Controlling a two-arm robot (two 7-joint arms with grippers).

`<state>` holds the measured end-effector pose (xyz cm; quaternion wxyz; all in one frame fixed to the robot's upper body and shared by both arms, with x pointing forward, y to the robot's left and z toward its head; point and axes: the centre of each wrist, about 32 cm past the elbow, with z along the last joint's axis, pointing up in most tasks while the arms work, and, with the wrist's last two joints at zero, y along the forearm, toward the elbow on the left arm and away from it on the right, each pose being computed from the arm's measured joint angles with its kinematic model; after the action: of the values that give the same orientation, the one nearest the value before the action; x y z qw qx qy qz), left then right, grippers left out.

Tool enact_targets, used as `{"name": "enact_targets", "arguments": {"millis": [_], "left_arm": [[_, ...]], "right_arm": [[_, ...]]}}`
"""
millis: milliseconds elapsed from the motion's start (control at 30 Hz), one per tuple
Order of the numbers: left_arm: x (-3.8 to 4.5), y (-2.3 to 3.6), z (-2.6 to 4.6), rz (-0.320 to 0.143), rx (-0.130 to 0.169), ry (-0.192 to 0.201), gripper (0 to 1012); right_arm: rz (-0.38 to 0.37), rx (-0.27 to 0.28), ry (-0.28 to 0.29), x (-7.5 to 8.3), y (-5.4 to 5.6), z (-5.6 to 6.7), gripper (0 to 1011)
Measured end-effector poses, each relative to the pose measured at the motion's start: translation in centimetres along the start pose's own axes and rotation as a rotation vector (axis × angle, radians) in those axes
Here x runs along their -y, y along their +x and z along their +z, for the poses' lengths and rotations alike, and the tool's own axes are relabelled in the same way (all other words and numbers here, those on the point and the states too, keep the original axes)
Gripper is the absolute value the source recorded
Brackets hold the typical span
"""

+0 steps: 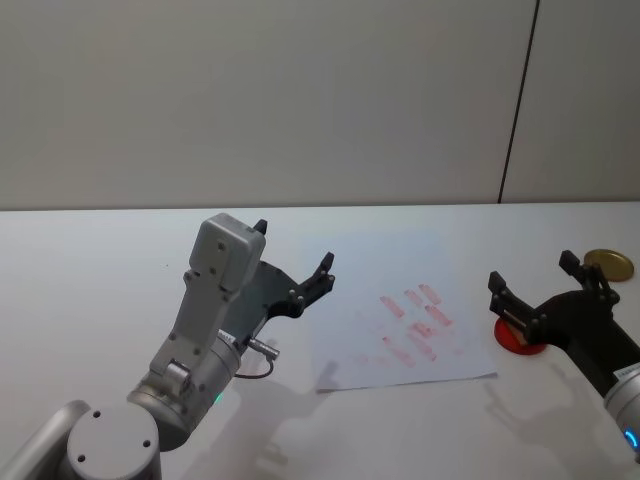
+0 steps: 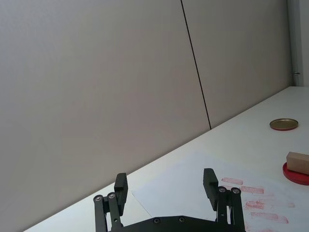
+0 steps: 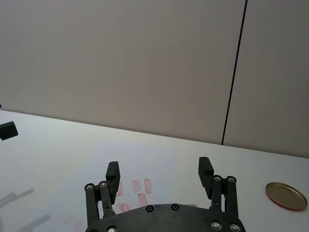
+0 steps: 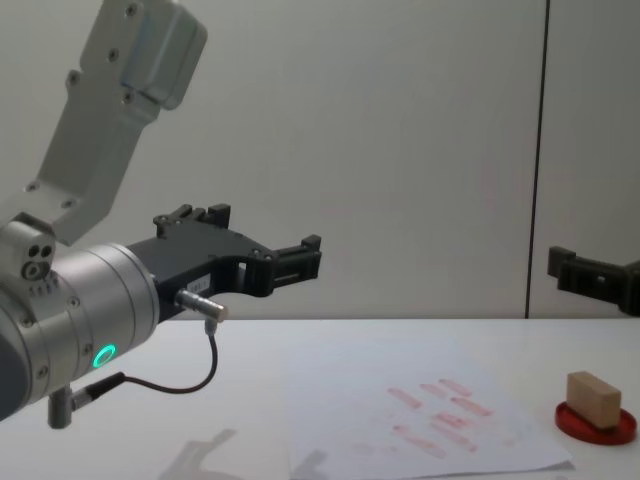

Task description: Use the one hand to pick up the stamp and affix it onto the A4 paper.

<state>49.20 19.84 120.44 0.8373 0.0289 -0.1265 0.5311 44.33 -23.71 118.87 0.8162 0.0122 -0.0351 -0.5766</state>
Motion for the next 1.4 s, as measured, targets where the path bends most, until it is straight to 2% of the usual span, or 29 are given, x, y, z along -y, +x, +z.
{"name": "enact_targets", "arguments": {"millis": [1400], "left_arm": [[0.0,0.0,0.0,0.0,0.0,0.0,993]], "right_arm": [[-0.009,0.002,-0.009,-0.25,-0.04,0.22,1001]]}}
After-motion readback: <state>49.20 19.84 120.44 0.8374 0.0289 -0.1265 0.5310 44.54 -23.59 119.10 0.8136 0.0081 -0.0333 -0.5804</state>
